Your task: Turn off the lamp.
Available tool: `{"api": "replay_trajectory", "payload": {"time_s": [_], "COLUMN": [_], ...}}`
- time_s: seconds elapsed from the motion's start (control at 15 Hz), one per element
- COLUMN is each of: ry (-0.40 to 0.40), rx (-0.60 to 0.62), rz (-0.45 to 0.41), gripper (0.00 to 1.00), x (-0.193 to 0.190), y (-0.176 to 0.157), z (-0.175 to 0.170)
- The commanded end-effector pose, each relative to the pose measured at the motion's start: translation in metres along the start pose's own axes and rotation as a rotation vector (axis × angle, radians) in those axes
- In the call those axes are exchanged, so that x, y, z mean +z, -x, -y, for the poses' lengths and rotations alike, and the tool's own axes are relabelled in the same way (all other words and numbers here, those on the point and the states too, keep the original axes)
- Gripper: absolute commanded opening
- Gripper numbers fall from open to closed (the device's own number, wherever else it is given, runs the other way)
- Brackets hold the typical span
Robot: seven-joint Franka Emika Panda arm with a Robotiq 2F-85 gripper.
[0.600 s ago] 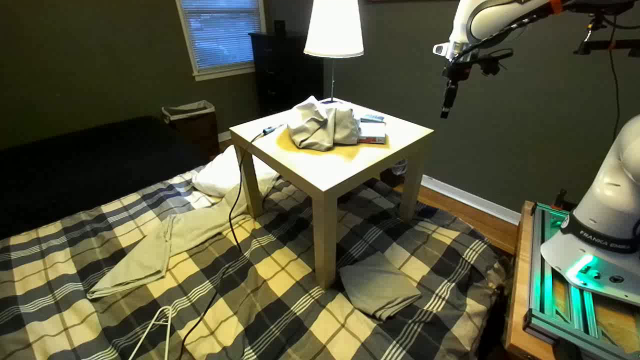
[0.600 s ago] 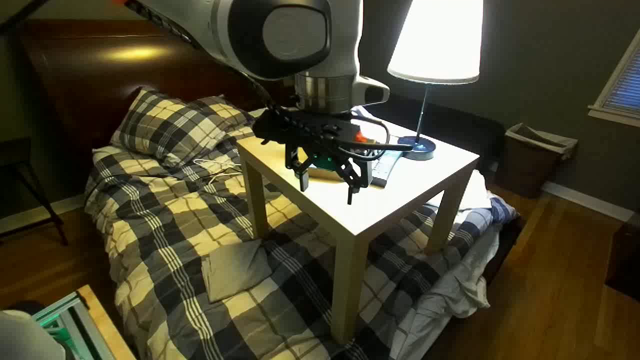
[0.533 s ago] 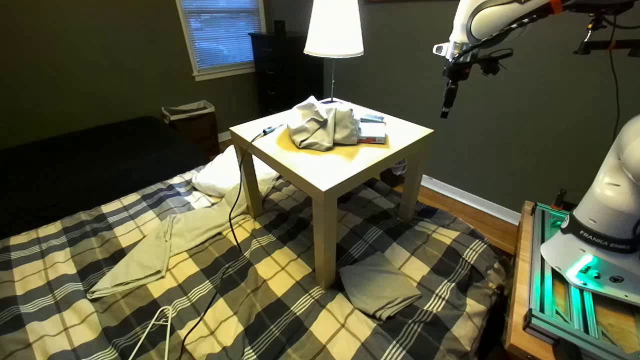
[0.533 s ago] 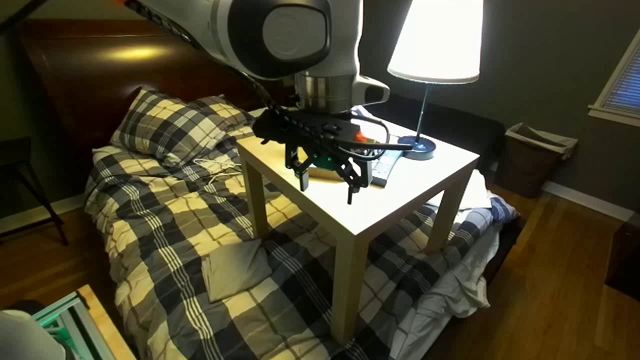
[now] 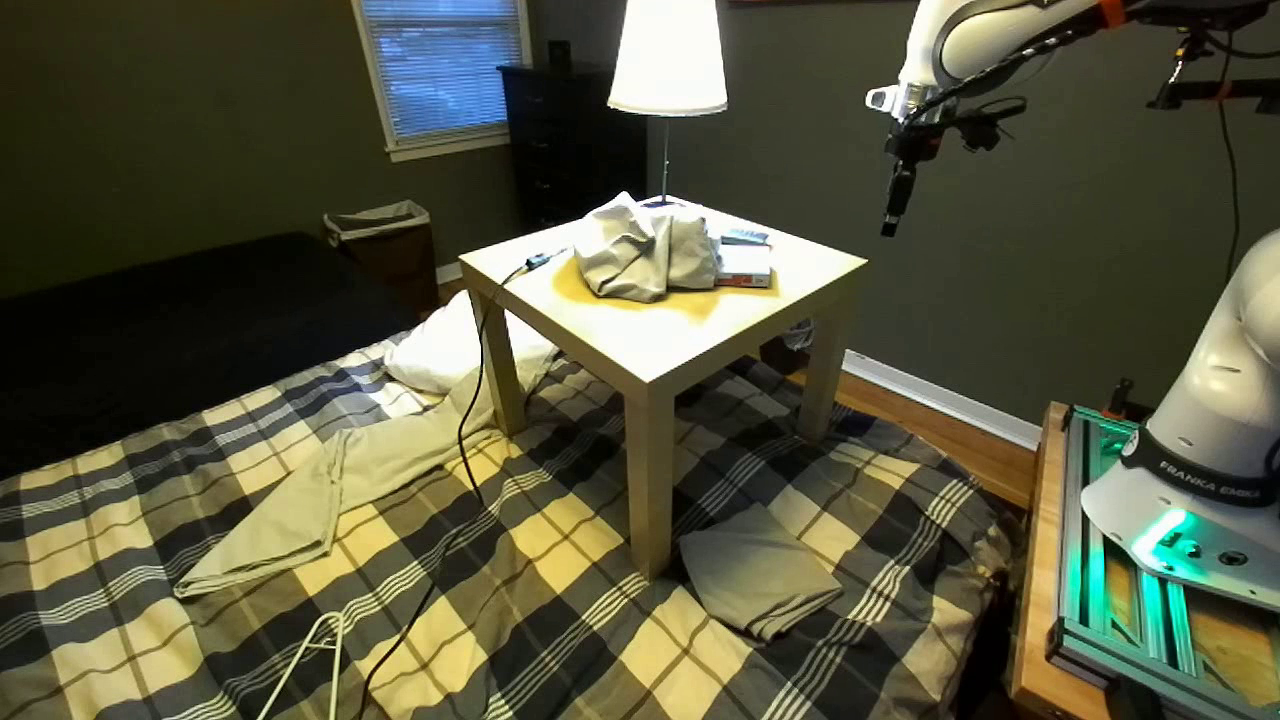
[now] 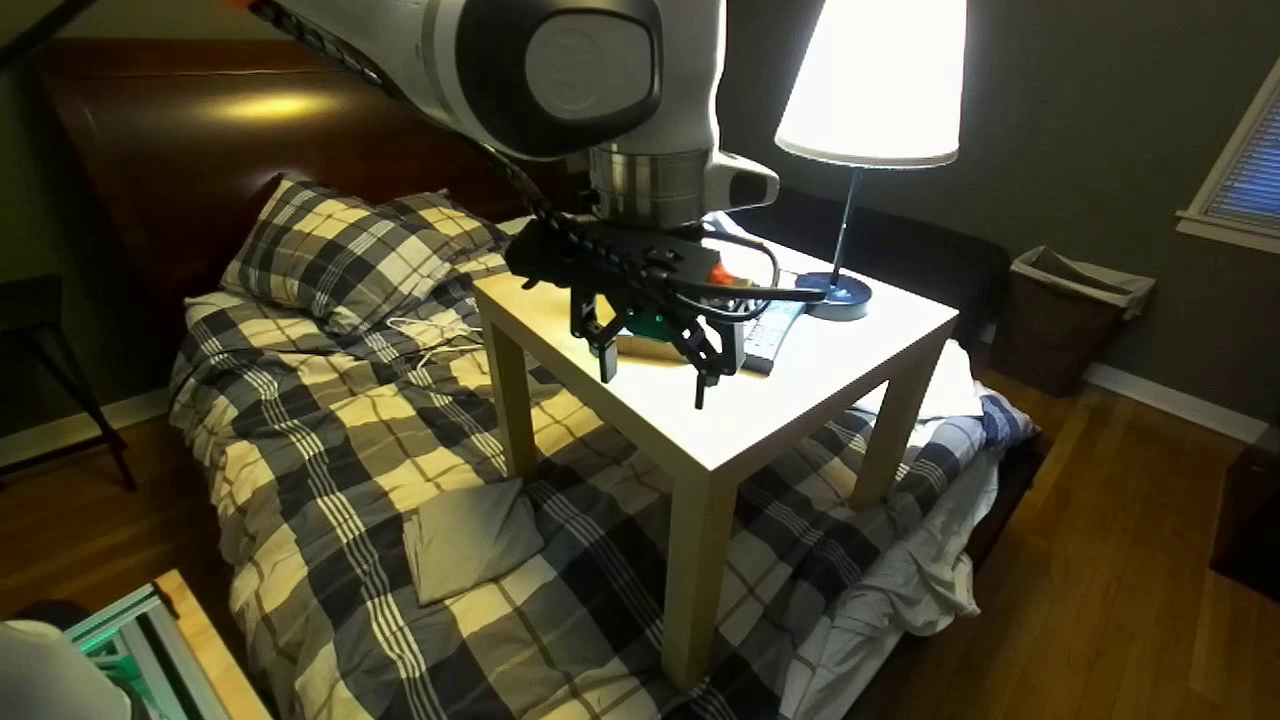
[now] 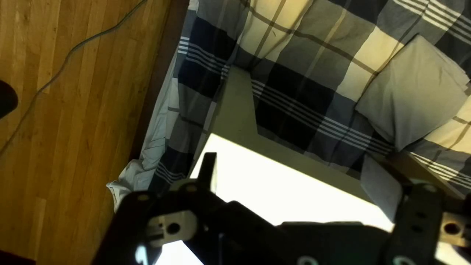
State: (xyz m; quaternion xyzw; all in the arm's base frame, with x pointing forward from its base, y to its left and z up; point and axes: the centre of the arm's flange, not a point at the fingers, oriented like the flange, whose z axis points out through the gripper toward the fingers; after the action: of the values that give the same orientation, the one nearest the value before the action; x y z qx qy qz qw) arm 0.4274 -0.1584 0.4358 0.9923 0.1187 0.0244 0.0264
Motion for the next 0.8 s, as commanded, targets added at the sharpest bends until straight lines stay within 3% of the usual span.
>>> {"api": "replay_trajectory", "payload": {"time_s": [0.0,0.33,0.73], "ry": [-0.02,0.007,0.029], "rx": [-0.007,-0.052,-0.138], "rz": [-0.003,-0.081,-0.161], "gripper": [1.0,1.0,1.0], "x": [-0.008,-0.048,-0.089], "y": [-0.005,-0.053,-0.116], "z": [0.004,0.036,0.105]}}
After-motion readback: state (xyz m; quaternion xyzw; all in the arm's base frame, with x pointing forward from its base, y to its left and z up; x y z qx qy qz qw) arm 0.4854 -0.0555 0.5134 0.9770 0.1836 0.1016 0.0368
